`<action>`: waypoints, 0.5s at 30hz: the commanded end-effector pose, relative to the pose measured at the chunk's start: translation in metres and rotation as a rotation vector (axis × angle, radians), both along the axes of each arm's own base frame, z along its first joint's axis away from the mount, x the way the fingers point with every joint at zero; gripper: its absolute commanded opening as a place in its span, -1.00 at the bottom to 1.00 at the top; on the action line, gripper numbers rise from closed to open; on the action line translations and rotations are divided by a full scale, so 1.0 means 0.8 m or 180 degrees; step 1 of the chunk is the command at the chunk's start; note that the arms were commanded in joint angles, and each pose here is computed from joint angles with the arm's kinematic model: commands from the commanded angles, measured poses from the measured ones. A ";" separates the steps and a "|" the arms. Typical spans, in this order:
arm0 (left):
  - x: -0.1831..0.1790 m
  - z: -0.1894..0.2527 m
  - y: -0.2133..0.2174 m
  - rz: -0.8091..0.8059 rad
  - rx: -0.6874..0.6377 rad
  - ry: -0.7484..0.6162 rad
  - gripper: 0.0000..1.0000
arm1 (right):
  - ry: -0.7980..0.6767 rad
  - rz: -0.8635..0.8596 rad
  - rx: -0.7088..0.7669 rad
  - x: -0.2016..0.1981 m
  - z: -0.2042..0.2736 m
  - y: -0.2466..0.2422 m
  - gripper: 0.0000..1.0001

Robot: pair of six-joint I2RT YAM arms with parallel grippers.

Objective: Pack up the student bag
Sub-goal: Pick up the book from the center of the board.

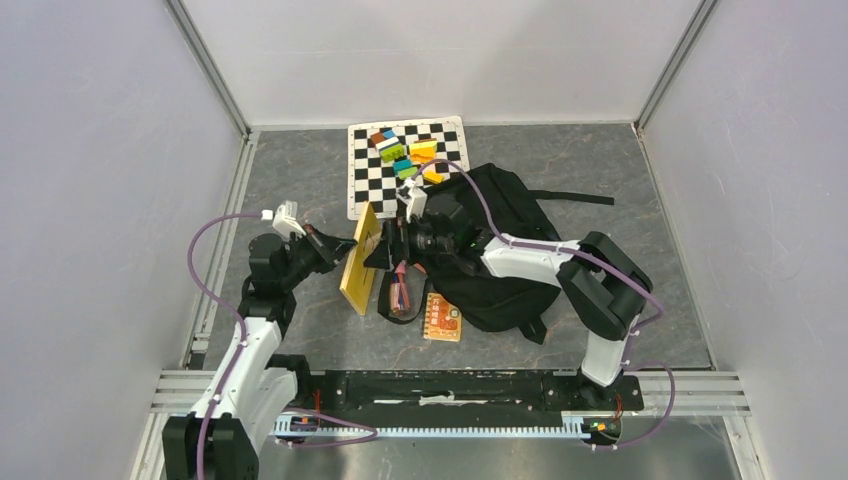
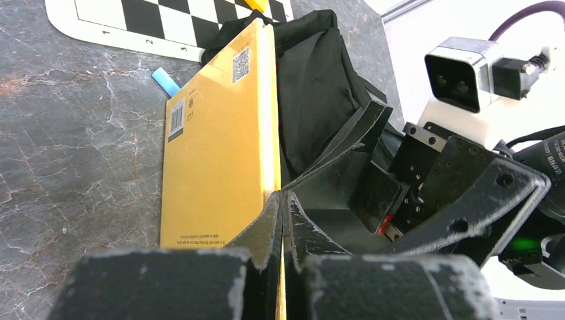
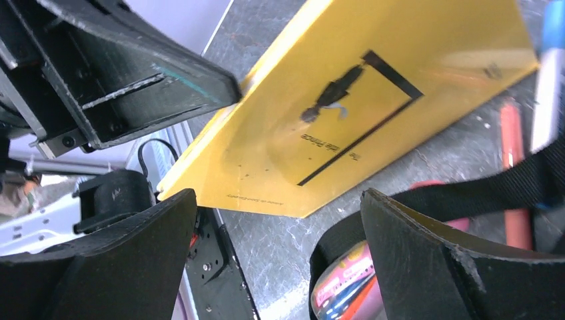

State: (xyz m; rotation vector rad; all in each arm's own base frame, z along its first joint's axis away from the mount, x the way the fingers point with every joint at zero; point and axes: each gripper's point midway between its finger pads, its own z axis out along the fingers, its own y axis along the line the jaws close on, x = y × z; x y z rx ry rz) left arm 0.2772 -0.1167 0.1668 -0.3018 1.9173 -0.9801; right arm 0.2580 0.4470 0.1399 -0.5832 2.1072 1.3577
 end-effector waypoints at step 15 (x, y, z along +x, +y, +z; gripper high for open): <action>-0.008 0.006 -0.023 -0.0272 -0.0111 -0.0025 -0.96 | 0.0432 -0.1132 0.0322 0.081 0.053 -0.010 0.85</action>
